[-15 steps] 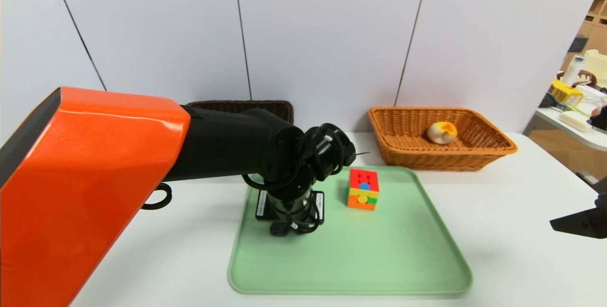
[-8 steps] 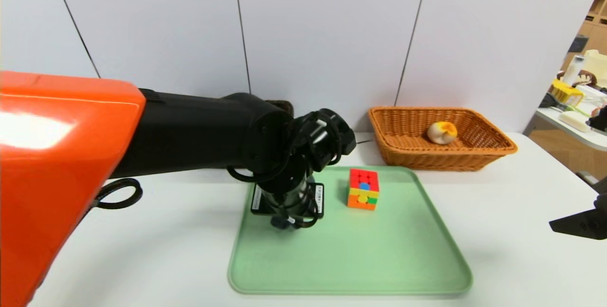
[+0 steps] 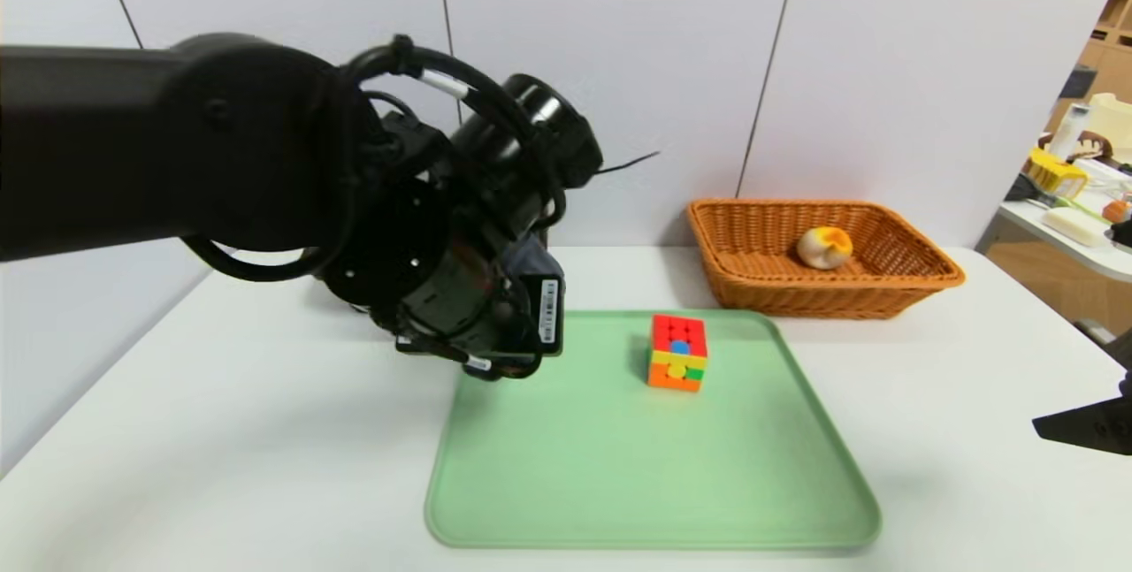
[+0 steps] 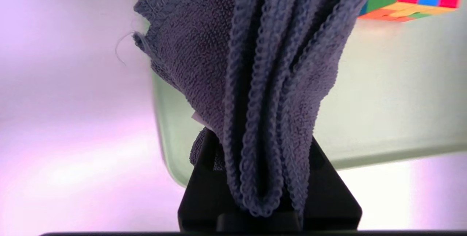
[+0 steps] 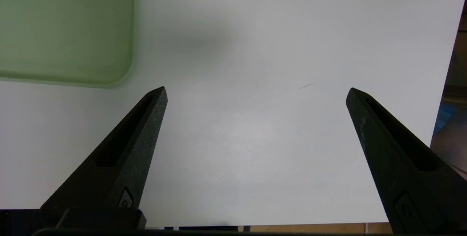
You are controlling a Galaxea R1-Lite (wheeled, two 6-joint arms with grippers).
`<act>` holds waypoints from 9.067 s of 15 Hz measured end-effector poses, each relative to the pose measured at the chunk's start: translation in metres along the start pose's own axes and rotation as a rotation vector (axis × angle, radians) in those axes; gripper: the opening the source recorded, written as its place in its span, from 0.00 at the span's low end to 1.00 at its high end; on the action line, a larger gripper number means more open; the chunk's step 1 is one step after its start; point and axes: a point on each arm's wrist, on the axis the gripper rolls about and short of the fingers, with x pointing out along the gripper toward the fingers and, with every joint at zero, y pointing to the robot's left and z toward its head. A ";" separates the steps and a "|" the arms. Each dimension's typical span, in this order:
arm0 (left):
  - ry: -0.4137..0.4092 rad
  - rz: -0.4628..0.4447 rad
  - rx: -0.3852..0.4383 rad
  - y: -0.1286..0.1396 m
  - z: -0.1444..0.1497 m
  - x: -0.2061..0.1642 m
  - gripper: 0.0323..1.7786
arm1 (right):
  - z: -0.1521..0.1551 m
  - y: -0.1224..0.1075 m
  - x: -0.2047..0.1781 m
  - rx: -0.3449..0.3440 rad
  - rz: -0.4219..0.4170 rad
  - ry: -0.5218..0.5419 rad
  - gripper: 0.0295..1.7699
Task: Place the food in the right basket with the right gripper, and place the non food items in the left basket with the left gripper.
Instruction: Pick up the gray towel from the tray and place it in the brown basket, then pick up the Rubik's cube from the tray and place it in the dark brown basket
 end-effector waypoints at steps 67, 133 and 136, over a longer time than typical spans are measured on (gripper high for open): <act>-0.378 -0.033 0.274 -0.053 0.024 0.048 0.95 | 0.016 0.002 0.015 0.059 0.002 -0.256 0.96; -0.264 0.012 0.280 -0.112 -0.011 0.124 0.54 | -0.012 0.005 0.030 0.046 0.001 -0.165 0.96; -0.299 -0.009 0.258 -0.104 0.002 0.089 0.54 | -0.012 0.005 0.030 0.047 0.001 -0.166 0.96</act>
